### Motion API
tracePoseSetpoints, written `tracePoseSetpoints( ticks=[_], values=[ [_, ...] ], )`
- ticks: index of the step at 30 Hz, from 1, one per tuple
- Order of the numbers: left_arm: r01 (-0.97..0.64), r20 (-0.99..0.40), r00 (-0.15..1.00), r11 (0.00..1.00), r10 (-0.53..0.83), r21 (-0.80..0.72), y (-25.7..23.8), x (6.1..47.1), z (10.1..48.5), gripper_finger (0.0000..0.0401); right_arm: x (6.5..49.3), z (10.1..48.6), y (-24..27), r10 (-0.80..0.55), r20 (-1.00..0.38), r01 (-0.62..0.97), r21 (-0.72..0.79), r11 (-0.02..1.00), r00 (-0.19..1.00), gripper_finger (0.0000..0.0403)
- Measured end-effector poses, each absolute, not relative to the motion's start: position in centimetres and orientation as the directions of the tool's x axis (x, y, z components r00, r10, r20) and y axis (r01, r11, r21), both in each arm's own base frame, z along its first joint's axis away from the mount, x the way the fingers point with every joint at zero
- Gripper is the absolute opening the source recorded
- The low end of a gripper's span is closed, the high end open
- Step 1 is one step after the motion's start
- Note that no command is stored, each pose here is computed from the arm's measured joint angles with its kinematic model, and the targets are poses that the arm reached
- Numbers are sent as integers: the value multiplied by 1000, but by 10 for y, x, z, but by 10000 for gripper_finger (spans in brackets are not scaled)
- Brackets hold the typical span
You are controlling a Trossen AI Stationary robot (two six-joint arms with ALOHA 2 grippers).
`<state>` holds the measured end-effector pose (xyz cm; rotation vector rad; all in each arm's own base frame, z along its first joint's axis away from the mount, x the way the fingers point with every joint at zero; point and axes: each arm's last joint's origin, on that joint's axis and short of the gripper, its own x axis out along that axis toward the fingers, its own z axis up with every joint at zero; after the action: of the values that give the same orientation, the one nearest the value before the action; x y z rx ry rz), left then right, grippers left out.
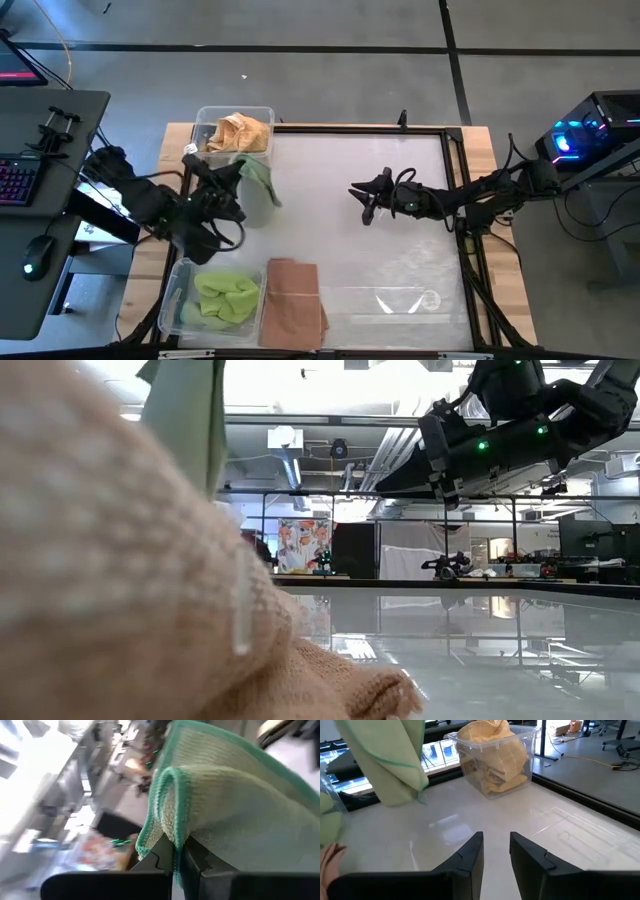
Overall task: Sort towels by color in basket
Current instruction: Put the green towel into the bottom transparent bin
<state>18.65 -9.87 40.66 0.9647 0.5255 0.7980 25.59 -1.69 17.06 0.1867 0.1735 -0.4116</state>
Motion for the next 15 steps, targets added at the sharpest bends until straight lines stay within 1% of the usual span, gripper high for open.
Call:
tracePoseSetpoints(
  ticks=[4, 6, 11, 15],
  values=[
    [-335, -131, 714, 500, 688, 799, -109, 184, 436, 1, 256, 171, -17, -376, -205, 408, 145, 901, 904, 89],
    [-320, -142, 765, 563, 628, 762, -114, 179, 452, 1, 256, 171, -17, -375, -205, 407, 146, 902, 904, 89],
    [-313, -93, 862, 667, 499, 676, -131, 162, 489, 0, 256, 171, -17, -375, -205, 406, 141, 903, 904, 89],
    [-277, -55, 918, 735, 392, 618, -144, 144, 510, 0, 256, 171, -17, -375, -205, 405, 135, 904, 904, 89]
  ],
)
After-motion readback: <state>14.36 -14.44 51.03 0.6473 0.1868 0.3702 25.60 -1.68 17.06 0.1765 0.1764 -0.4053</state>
